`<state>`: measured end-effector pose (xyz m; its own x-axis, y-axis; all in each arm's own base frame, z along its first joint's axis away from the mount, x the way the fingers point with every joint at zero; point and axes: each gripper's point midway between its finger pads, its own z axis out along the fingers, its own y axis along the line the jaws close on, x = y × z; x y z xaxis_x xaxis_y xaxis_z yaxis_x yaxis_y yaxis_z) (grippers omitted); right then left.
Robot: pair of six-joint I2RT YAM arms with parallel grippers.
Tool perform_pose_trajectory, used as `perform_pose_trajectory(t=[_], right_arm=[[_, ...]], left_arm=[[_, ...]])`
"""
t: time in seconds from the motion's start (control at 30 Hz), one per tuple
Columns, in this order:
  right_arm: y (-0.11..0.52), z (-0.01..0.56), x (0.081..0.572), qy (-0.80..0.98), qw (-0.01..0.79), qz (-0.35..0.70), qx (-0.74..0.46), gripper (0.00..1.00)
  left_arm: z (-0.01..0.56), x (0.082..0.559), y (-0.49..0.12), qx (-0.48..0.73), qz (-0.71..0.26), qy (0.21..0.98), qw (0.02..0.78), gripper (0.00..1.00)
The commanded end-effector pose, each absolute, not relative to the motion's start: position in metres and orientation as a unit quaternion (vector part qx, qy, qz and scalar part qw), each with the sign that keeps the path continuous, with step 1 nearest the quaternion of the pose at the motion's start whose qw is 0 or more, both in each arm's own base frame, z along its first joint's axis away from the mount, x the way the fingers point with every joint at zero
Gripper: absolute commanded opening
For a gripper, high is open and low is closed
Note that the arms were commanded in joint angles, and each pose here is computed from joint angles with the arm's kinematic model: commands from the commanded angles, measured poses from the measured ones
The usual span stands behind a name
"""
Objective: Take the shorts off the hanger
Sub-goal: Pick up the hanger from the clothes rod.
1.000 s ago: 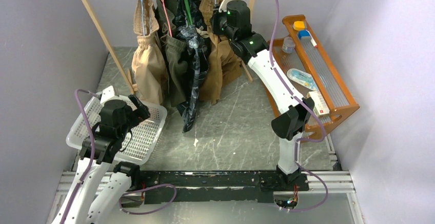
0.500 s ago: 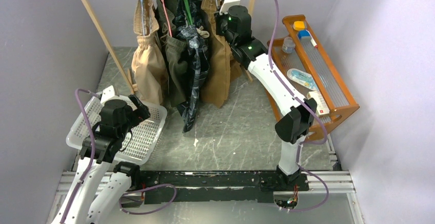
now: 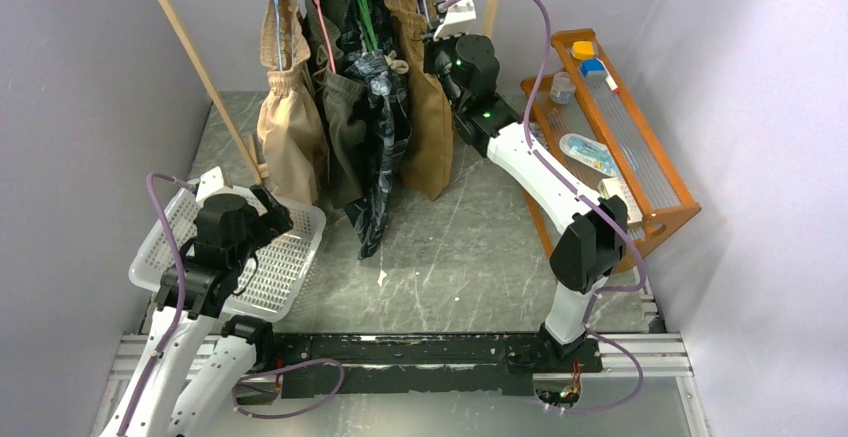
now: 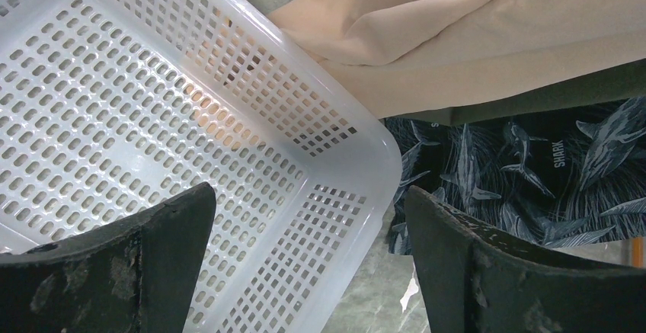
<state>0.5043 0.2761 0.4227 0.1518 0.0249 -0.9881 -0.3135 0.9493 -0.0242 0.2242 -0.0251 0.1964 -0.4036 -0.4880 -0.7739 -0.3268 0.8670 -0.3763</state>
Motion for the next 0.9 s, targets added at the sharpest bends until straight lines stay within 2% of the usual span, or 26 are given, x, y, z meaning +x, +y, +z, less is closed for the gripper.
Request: perform_pose_trajectory(t=[0.0, 0.37, 0.87], right_arm=[[0.266, 0.472, 0.488, 0.578, 0.801, 0.132, -0.081, 0.00], [0.254, 0.479, 0.468, 0.596, 0.789, 0.136, -0.063, 0.00], [0.221, 0.435, 0.406, 0.678, 0.716, 0.158, -0.059, 0.00]], left_arm=[[0.203, 0.230, -0.026, -0.243, -0.091, 0.826, 0.501, 0.98], [0.203, 0.230, -0.027, -0.242, -0.090, 0.826, 0.500, 0.98], [0.220, 0.224, -0.025, -0.237, -0.106, 0.807, 0.531, 1.00]])
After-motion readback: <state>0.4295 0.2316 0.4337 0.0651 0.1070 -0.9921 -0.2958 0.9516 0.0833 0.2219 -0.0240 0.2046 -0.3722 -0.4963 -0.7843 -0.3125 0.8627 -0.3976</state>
